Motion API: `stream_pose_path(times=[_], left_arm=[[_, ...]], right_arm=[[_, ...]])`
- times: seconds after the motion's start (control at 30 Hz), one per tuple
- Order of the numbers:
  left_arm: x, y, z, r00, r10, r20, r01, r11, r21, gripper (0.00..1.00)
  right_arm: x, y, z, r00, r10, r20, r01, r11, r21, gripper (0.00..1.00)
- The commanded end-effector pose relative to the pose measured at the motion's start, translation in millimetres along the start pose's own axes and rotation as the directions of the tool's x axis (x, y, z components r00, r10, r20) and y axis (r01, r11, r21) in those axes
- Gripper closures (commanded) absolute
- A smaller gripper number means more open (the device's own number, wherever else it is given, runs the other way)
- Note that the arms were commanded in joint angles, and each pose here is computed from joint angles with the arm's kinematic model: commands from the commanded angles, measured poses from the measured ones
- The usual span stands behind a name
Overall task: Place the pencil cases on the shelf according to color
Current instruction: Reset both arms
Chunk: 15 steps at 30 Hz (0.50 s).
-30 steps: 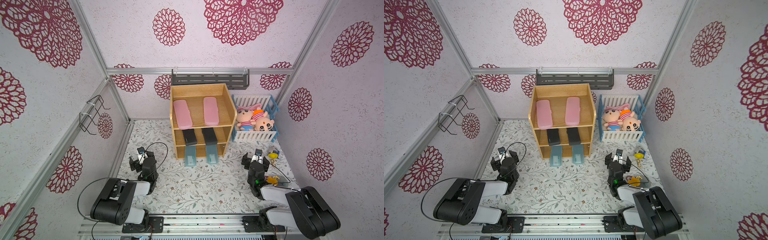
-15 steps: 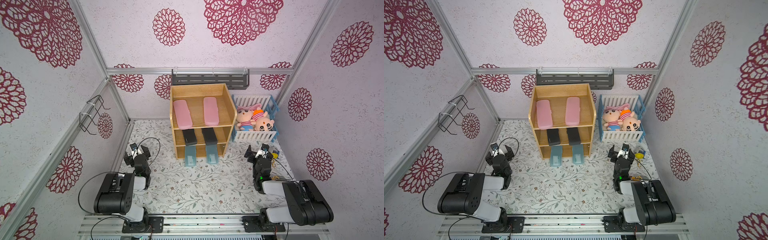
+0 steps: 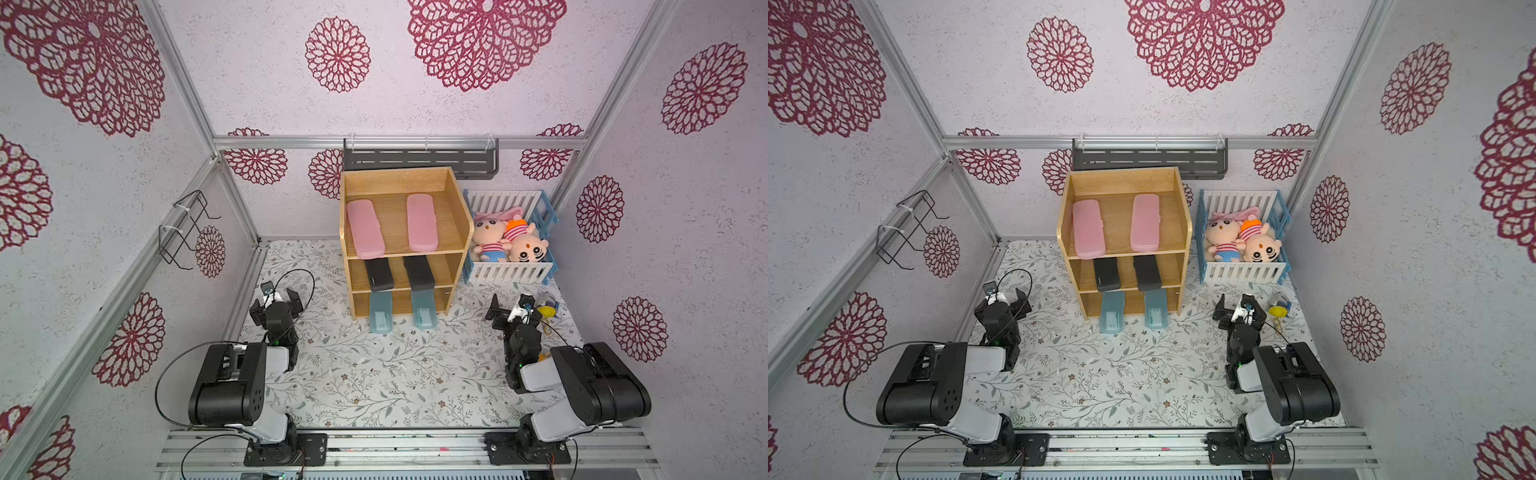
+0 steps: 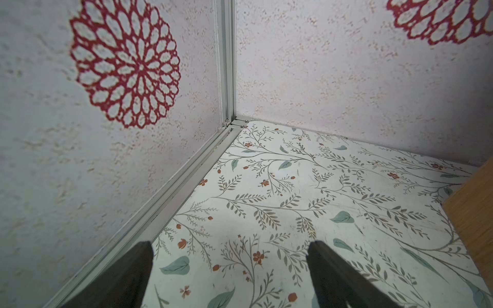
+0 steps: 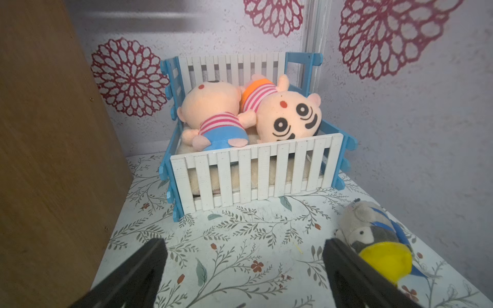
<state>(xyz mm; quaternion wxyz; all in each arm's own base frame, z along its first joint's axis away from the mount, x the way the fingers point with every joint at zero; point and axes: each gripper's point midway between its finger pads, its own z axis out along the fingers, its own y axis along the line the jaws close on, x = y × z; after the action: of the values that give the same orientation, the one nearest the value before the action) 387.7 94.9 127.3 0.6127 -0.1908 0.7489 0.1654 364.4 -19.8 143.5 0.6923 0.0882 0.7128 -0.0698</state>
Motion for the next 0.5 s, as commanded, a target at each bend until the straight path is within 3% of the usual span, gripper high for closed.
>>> stream_pose_path(times=[0.0, 0.47], left_arm=[[1.6, 0.9, 1.5, 1.0, -0.006, -0.009, 0.006, 1.0, 0.005, 0.03], [2.0, 0.9, 1.7, 1.0, -0.007, -0.01, 0.007, 1.0, 0.005, 0.03]], right_arm=[[-16.8, 2.8, -0.3, 0.998, 0.0, 0.066, 0.0, 1.0, -0.008, 0.01], [-16.7, 2.8, -0.5, 0.998, 0.0, 0.064, 0.0, 1.0, -0.009, 0.01]])
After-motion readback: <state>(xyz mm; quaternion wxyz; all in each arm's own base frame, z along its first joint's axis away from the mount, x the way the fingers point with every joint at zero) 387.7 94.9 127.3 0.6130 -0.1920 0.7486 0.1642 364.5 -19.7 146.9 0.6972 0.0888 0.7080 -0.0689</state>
